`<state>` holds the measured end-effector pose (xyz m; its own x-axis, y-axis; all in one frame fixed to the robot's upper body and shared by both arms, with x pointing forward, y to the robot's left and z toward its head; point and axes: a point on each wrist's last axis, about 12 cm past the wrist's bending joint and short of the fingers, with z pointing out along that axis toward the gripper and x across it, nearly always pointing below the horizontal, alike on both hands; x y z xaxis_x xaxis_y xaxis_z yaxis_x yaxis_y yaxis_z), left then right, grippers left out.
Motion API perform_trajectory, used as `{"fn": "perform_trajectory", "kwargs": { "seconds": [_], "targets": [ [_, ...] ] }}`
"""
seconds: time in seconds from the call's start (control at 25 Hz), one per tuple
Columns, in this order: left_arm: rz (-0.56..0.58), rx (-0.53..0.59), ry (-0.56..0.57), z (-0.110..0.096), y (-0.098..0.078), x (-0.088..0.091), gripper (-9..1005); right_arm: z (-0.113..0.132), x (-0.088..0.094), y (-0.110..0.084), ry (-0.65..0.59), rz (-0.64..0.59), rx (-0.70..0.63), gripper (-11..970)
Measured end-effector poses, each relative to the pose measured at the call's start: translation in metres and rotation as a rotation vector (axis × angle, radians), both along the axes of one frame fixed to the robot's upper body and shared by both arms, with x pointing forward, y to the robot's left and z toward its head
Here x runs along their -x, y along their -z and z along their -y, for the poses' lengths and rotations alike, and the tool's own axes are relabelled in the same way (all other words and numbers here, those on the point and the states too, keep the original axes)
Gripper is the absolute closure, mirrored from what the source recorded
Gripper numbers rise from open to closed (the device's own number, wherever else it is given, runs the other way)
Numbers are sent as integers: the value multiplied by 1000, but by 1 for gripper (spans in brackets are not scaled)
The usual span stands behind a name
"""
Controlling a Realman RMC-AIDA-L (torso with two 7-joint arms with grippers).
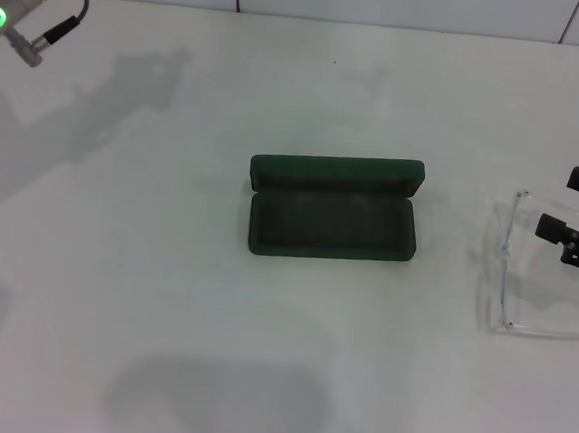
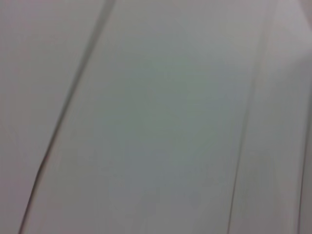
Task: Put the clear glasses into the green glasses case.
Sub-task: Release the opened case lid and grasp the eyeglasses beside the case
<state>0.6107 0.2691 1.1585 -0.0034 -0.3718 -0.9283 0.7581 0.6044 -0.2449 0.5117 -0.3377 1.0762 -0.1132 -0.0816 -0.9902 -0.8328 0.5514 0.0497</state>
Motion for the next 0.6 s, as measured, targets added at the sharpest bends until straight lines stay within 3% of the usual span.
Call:
{"fn": "perform_trajectory", "kwargs": {
  "seconds": [0.08,0.2,0.44,0.6],
  "targets": [
    [113,-131,-30,3,3,1,993,1,0,-1,3,2,1,265],
    [194,-274,-15,10,6,0,993,2,-1,-2,5,6,2,265],
    [247,-551,105,26,6,-7,993,5,-4,-5,22,28,3,266],
    [264,-678,155,30,0,-15,993,8,-6,-7,42,41,9,267]
  ]
}}
